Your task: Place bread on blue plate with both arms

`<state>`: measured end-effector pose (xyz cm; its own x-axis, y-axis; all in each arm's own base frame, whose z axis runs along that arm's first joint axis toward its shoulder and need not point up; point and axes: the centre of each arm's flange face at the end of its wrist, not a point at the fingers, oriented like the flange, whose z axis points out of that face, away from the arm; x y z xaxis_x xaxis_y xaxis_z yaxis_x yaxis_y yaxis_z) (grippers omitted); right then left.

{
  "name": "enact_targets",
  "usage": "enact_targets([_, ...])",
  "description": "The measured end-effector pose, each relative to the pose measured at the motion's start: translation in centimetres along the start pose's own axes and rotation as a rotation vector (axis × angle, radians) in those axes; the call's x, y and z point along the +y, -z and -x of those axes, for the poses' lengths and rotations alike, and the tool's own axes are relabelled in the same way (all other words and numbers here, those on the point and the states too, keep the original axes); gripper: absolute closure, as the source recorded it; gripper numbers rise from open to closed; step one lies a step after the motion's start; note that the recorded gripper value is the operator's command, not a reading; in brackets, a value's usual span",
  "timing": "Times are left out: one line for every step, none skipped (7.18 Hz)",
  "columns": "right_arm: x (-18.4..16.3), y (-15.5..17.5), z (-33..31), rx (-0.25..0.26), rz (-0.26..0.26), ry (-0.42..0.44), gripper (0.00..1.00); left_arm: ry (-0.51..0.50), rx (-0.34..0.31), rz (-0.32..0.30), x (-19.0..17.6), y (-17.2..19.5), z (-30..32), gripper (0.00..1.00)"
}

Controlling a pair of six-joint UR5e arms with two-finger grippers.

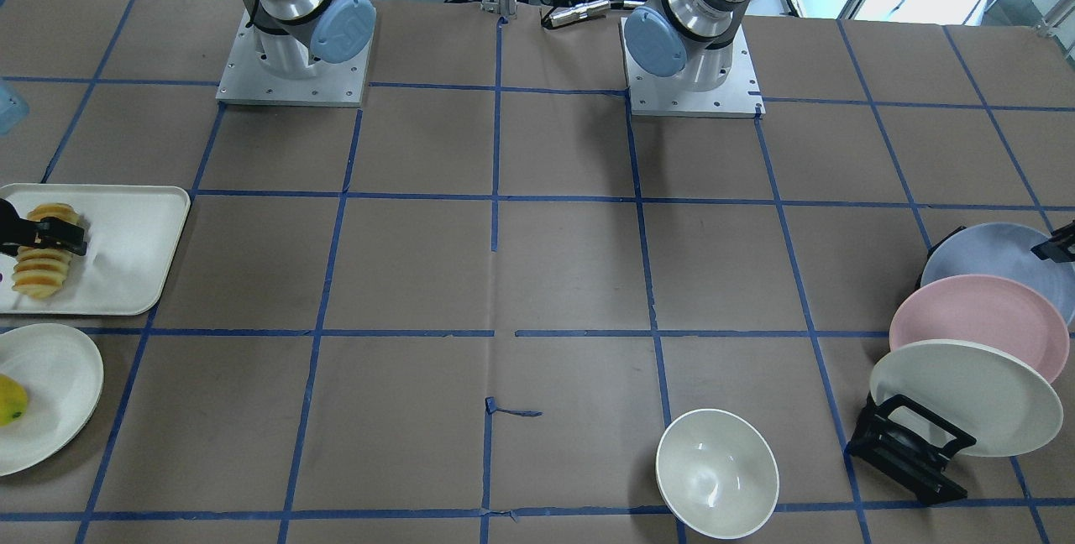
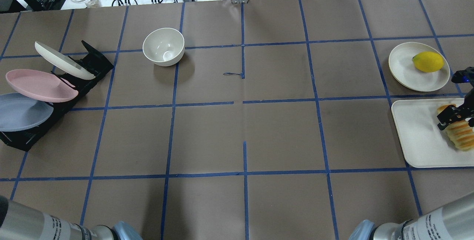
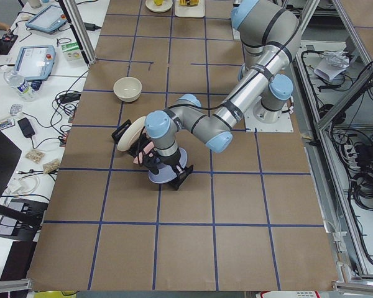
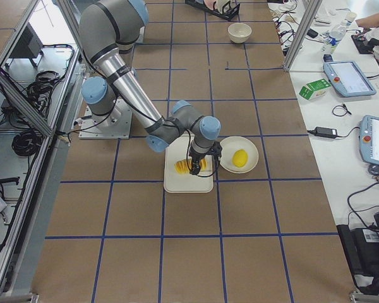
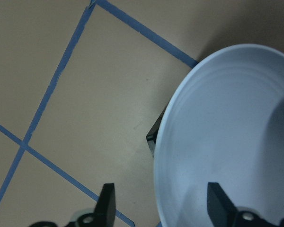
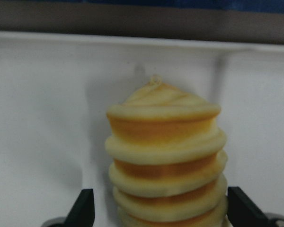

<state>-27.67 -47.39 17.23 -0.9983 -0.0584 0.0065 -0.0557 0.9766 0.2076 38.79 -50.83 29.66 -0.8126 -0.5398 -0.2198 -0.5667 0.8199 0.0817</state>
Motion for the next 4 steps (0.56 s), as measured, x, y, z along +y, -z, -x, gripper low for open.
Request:
enact_targets([-0.2, -0.4, -0.1, -0.002, 0.003, 0.001, 0.99, -0.003, -0.001, 0.0, 0.0, 0.0, 0.0, 1.0])
enact_targets([-0.2, -0.3, -0.2, 0.001, 0.005, -0.001, 1.0, -0.004, -0.001, 0.0, 0.0, 0.0, 0.1, 1.0])
enact_targets([-0.2, 0.0, -0.3, 0.003, 0.005, -0.003, 1.0, -0.005, -0.003, -0.001, 0.1, 0.3, 0.2, 1.0])
enact_targets([-0.1, 0.4, -0.3, 0.008, 0.001, -0.005, 1.0, -0.006, -0.009, -0.008, 0.1, 1.0, 0.3, 1.0])
